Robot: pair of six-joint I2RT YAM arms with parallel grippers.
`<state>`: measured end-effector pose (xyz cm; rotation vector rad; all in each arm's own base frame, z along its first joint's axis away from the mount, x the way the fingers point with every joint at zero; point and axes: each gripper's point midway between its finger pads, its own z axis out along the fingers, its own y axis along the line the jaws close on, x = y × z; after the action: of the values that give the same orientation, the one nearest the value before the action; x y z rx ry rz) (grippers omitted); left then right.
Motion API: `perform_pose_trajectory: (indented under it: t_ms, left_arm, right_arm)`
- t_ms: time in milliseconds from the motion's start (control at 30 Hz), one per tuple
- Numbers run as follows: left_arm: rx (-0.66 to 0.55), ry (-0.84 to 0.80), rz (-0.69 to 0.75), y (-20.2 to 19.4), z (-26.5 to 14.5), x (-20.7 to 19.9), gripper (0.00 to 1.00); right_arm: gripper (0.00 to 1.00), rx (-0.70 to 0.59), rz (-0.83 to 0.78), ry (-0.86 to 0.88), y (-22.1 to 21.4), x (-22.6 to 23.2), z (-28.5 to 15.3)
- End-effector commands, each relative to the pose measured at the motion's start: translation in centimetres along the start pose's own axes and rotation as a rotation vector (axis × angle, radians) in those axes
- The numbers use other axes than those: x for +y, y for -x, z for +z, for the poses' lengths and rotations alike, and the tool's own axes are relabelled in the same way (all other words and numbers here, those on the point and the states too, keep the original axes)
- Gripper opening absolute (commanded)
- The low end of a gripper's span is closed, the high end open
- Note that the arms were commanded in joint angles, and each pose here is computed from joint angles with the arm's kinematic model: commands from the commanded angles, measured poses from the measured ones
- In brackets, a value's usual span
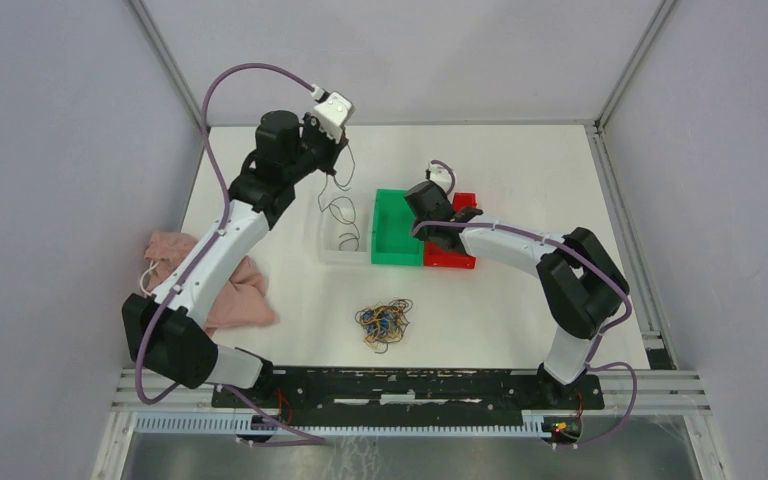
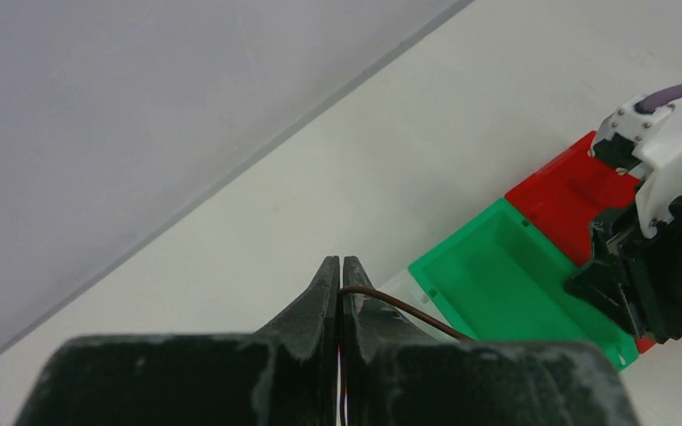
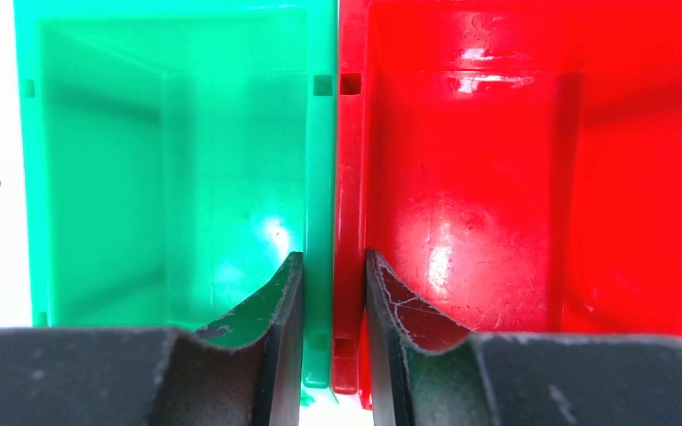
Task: Untangle the cables
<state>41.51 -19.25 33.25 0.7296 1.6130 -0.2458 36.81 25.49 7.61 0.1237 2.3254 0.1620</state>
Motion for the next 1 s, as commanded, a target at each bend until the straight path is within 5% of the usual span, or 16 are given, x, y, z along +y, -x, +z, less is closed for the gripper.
perform_pose_trajectory:
  t_ms: [0, 467, 967]
  left_arm:
    - [0.085, 0.022, 0.03, -2.4, 0.7, -0.2, 0.06]
    - [0.324, 0.007, 0.076, -11.0, 3.3, -2.4, 0.04]
    - [0.431, 0.015, 0.17, -17.5, 6.0, -3.7, 0.05]
  right_arm:
    - [0.11, 0.053, 0.076, 0.056, -1.1, 1.0, -0.7]
    - [0.11, 0.056, 0.083, 0.065, -1.1, 1.0, -1.1]
    - [0.11, 0.065, 0.084, 0.079, -1.5, 1.2, -1.1]
